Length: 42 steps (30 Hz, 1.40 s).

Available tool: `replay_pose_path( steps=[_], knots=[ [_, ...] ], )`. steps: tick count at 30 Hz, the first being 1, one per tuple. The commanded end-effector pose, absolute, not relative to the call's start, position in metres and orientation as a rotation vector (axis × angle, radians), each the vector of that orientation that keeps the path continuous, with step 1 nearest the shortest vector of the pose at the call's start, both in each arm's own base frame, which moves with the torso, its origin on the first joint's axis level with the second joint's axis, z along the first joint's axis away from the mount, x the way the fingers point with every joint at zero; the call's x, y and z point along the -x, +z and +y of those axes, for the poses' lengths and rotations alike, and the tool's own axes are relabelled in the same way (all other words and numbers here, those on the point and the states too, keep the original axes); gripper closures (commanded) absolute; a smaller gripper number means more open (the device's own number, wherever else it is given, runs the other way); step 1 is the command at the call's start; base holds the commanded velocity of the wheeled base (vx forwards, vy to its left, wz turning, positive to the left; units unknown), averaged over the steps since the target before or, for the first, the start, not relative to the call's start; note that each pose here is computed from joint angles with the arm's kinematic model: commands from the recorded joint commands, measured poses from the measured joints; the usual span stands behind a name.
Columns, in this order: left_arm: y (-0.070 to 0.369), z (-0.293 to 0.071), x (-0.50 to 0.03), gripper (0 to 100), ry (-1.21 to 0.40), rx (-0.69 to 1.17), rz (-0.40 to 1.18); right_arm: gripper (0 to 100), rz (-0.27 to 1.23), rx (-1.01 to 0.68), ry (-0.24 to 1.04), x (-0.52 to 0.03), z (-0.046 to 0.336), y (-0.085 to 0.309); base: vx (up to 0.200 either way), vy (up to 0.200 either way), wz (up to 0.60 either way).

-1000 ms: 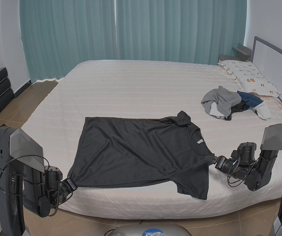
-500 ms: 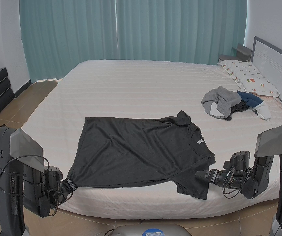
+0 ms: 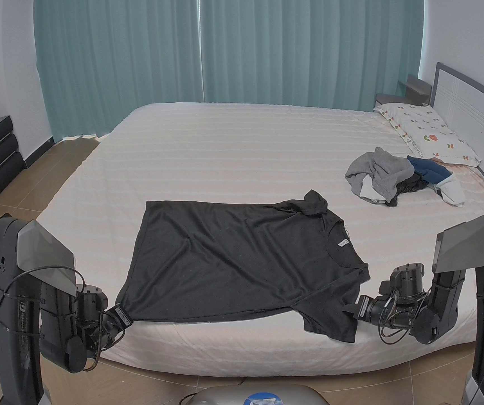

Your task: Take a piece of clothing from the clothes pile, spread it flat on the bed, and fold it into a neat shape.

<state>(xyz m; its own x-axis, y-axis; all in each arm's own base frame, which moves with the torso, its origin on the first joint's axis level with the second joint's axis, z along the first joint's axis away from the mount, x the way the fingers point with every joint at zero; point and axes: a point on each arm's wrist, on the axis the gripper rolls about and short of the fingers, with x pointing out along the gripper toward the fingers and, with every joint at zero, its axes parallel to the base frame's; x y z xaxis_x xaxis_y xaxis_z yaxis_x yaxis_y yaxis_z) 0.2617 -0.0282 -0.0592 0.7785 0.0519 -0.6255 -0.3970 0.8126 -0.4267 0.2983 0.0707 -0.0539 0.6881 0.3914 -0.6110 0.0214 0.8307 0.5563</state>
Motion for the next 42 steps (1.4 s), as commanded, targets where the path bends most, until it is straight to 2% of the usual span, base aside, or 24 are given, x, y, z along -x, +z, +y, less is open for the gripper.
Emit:
replay_pose_path(
  steps=[1, 11, 30, 42],
  knots=[
    [-0.058, -0.028, -0.262, 100, 0.254, 0.582, 0.625, 100, 0.819, -0.56, 0.2, -0.29, 0.064, -0.05, 0.0, 0.0, 0.0],
    [-0.056, -0.024, -0.257, 100, 0.269, 0.569, 0.633, 100, 0.822, -0.531, 0.199, -0.267, 0.039, -0.024, 0.0, 0.0, 0.0],
    [-0.048, -0.013, -0.247, 100, 0.269, 0.46, 0.653, 100, 0.969, -0.374, 0.259, -0.238, 0.039, -0.024, 0.0, 0.0, 0.0],
    [-0.06, -0.014, -0.233, 100, 0.261, 0.373, 0.752, 100, 1.054, -0.306, 0.278, -0.231, 0.043, -0.037, 0.0, 0.0, 0.0]
  ],
)
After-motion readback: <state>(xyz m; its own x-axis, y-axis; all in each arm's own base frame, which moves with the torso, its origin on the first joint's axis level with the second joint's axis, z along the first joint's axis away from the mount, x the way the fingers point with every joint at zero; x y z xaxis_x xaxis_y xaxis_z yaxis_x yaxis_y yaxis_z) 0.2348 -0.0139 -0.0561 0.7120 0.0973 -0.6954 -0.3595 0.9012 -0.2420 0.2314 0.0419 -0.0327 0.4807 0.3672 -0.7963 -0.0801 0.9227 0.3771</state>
